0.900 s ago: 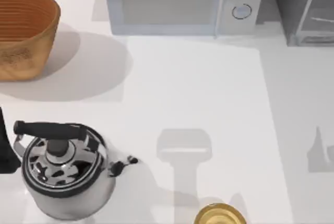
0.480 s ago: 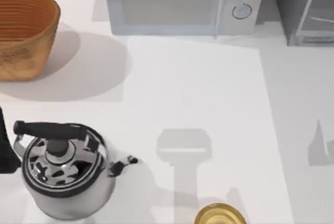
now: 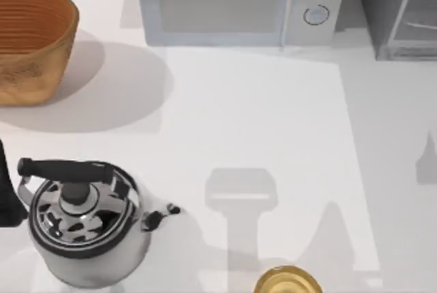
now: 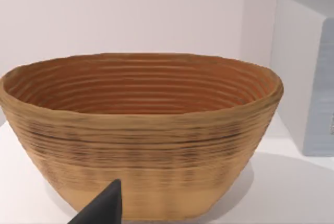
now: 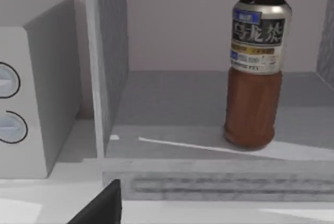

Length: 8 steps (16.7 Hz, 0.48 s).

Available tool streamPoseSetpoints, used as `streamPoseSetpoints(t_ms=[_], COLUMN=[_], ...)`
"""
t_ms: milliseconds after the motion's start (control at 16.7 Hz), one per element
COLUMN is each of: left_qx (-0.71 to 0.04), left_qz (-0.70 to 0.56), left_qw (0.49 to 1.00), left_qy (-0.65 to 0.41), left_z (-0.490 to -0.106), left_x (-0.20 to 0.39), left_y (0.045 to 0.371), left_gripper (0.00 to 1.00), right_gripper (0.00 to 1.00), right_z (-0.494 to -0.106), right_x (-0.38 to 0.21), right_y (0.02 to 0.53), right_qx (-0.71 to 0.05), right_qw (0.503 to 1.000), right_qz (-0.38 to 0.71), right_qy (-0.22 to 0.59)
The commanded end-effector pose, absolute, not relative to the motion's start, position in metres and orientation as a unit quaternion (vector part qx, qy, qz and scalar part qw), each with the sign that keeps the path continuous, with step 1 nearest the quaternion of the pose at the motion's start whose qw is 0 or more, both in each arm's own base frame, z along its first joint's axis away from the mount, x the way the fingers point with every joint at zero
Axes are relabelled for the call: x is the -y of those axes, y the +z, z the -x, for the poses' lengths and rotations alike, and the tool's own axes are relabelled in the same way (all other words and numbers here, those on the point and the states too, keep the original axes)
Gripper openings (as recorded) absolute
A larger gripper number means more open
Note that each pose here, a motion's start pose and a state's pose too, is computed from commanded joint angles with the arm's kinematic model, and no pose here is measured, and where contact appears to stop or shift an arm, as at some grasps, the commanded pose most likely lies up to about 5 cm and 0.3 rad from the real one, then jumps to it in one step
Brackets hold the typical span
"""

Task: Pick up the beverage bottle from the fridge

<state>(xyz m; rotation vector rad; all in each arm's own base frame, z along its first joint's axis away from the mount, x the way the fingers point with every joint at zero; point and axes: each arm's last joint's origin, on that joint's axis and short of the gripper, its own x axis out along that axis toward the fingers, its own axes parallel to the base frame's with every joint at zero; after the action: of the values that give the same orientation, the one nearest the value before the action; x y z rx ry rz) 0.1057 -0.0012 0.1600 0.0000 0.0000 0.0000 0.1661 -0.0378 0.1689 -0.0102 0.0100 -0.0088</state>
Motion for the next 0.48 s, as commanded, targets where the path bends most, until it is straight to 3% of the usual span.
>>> streamPoseSetpoints(t_ms=[480], left_qx=[0.000], left_qz=[0.000], left_qw=[1.000], left_qy=[0.000], left_z=[-0.106], left_x=[0.001], left_y=[0.160], left_gripper=[1.00], right_gripper=[1.00], right_z=[-0.200], right_x=[0.084], right_y=[0.129], right_qx=[-0.012], right_qw=[1.000], right_qz=[-0.005], right_qy=[-0.001])
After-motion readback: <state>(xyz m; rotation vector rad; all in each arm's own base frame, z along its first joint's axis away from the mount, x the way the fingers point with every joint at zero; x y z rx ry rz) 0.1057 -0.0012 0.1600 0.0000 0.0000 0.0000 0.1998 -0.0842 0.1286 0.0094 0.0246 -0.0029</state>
